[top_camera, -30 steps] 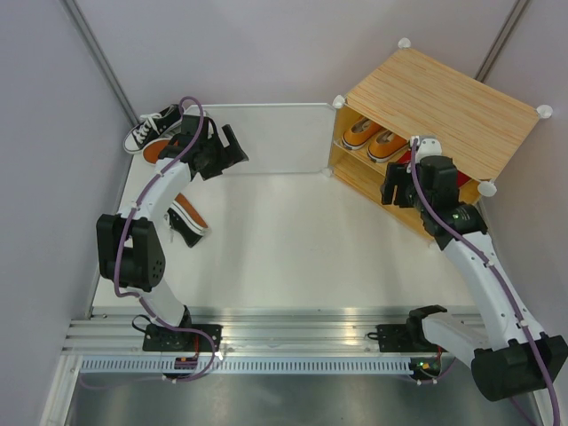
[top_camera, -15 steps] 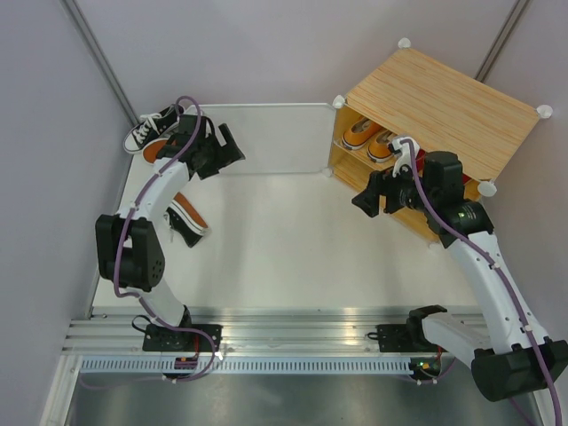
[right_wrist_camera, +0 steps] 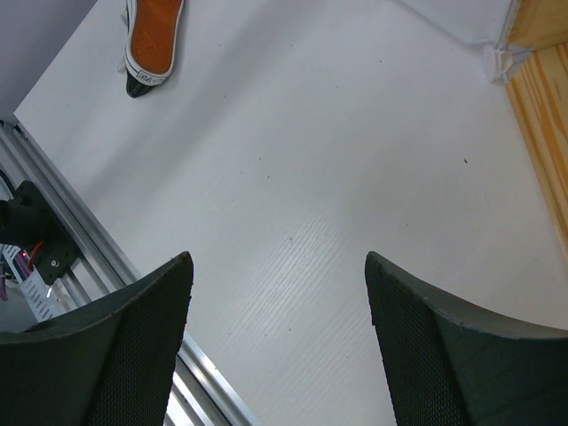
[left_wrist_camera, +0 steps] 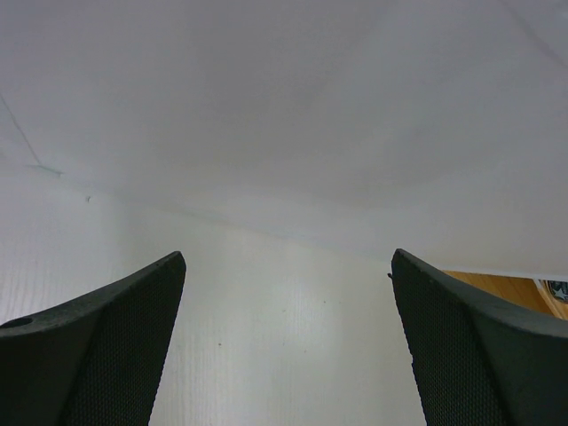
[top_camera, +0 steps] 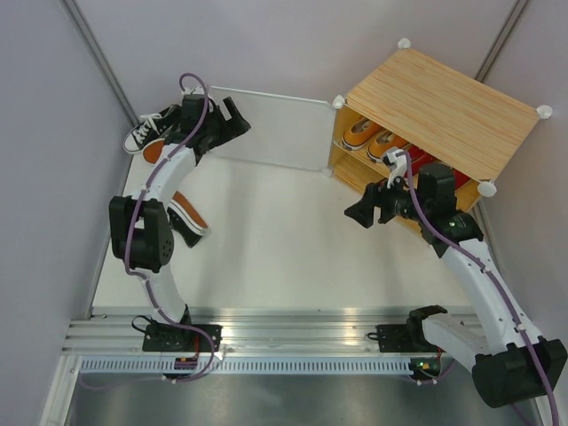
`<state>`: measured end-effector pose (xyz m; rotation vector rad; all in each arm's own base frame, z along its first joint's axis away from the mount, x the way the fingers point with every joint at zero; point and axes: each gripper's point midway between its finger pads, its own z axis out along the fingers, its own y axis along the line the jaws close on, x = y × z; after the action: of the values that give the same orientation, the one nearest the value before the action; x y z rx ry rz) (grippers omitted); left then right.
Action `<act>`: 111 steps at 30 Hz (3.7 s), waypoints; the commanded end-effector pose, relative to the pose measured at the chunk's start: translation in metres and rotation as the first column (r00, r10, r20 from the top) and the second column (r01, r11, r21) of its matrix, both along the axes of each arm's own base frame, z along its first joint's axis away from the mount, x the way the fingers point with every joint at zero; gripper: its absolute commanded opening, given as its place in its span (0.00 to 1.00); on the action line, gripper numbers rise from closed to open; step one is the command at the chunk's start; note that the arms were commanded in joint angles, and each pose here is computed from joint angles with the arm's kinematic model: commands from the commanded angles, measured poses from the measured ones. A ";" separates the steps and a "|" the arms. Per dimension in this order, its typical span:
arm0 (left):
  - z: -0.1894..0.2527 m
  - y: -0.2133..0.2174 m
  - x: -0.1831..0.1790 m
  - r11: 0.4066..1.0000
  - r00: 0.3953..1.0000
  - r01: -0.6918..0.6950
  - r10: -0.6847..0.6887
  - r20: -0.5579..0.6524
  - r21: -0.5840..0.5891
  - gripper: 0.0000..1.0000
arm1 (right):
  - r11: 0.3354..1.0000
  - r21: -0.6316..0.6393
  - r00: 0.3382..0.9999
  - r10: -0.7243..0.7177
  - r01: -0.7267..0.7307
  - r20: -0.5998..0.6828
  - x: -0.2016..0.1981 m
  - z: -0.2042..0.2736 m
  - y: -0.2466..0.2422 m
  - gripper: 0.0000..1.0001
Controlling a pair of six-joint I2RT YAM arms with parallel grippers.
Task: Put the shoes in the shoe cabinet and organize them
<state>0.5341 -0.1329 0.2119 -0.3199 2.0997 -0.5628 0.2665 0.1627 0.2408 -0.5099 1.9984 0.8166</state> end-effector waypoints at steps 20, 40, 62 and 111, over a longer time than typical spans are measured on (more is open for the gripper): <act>-0.024 0.142 -0.168 0.818 0.824 -0.542 0.562 -0.070 0.192 1.00 | 0.982 -0.068 0.979 0.183 -0.178 0.090 -0.032 -0.006 0.042 0.82; -0.167 0.143 -0.152 0.832 0.715 -0.411 0.548 -0.435 0.373 0.77 | 0.964 -0.163 0.971 0.226 -0.212 0.075 -0.037 -0.020 0.055 0.82; -0.168 -0.046 -0.224 0.624 0.848 0.344 0.116 -0.518 0.702 0.37 | 0.961 -0.230 0.981 0.177 -0.153 0.085 -0.008 -0.009 0.054 0.83; -0.047 0.043 -0.100 0.958 0.946 -0.022 0.112 -0.305 0.284 0.81 | 0.982 -0.083 0.984 -0.174 0.172 -0.023 0.059 -0.075 0.233 0.73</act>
<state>0.4125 -0.0883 0.1494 -0.3573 2.5050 -0.1583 0.3102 0.3608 0.1403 -0.4811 2.1669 0.6244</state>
